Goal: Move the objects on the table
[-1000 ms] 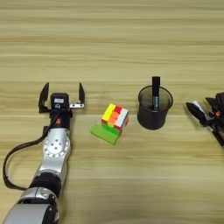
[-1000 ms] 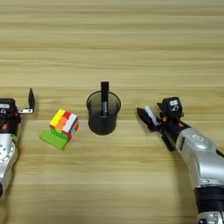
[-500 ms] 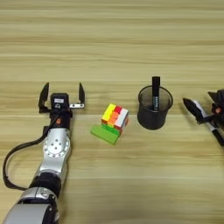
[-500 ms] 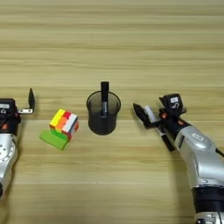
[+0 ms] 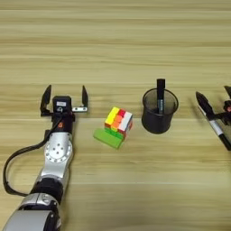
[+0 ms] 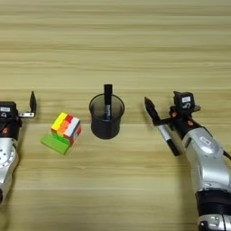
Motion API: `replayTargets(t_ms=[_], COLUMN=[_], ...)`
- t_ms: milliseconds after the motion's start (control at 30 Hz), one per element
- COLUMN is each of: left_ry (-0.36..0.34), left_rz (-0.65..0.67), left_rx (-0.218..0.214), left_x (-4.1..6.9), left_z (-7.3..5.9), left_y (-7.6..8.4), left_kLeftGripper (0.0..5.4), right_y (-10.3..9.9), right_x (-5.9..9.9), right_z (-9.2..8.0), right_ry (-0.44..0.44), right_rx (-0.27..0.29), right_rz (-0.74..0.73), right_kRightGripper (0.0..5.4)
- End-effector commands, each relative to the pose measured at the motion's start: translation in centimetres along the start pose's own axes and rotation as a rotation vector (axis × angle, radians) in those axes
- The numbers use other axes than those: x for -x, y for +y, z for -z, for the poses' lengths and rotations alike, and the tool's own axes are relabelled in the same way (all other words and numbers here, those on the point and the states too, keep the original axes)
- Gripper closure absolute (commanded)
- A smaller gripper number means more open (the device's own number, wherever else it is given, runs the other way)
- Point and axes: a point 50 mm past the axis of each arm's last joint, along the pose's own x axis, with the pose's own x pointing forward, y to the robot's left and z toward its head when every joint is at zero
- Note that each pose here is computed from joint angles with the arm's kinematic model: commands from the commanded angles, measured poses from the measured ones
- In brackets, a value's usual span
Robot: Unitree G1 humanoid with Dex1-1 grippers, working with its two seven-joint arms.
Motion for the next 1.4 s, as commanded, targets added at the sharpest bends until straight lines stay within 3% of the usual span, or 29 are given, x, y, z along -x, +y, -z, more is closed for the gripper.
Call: replayTargets(t_ms=[33, 167, 333, 567, 667, 833, 1000, 1100, 1400], left_ry=[0.014, 0.016, 0.017, -0.091, -0.124, -0.140, -0.103, -0.065, -0.019], left_rz=[0.010, 0.013, 0.020, 0.054, 0.049, 0.122, 0.202, 0.266, 0.413], left_rx=[-0.010, -0.013, -0.007, -0.005, 0.011, 0.077, 0.133, 0.170, 0.207], left_x=[0.0, 0.0, 0.0, -1.3, -1.3, 0.8, 3.3, 4.7, 5.8], left_z=[0.2, 0.3, 0.3, -2.2, -3.1, -4.2, -4.8, -4.7, -4.6], left_y=[0.3, 0.5, 0.7, 0.5, 0.8, -0.3, -2.3, -4.4, -7.3], left_kLeftGripper=[0.00, 0.00, 0.00, 0.00, 0.00, 0.00, 0.00, 0.00, 0.00], right_y=[-0.8, -1.2, -1.2, -1.3, -1.0, -0.9, -0.7, -0.6, -0.6], right_x=[-0.7, -1.3, -1.4, -1.9, -2.1, -2.0, -1.9, -1.9, -1.8], right_z=[0.2, 0.0, 0.8, 1.0, 1.2, 1.3, 1.3, 1.3, 1.3], right_ry=[-0.041, -0.106, -0.114, -0.114, -0.112, -0.115, -0.120, -0.121, -0.123], right_rx=[-0.005, -0.019, -0.016, -0.021, -0.024, -0.027, -0.028, -0.030, -0.034], right_rz=[0.082, 0.132, 0.159, 0.158, 0.152, 0.151, 0.148, 0.148, 0.156], right_kRightGripper=[0.04, 0.04, 0.04, 0.04, 0.04, 0.04, 0.04, 0.04, 0.04])
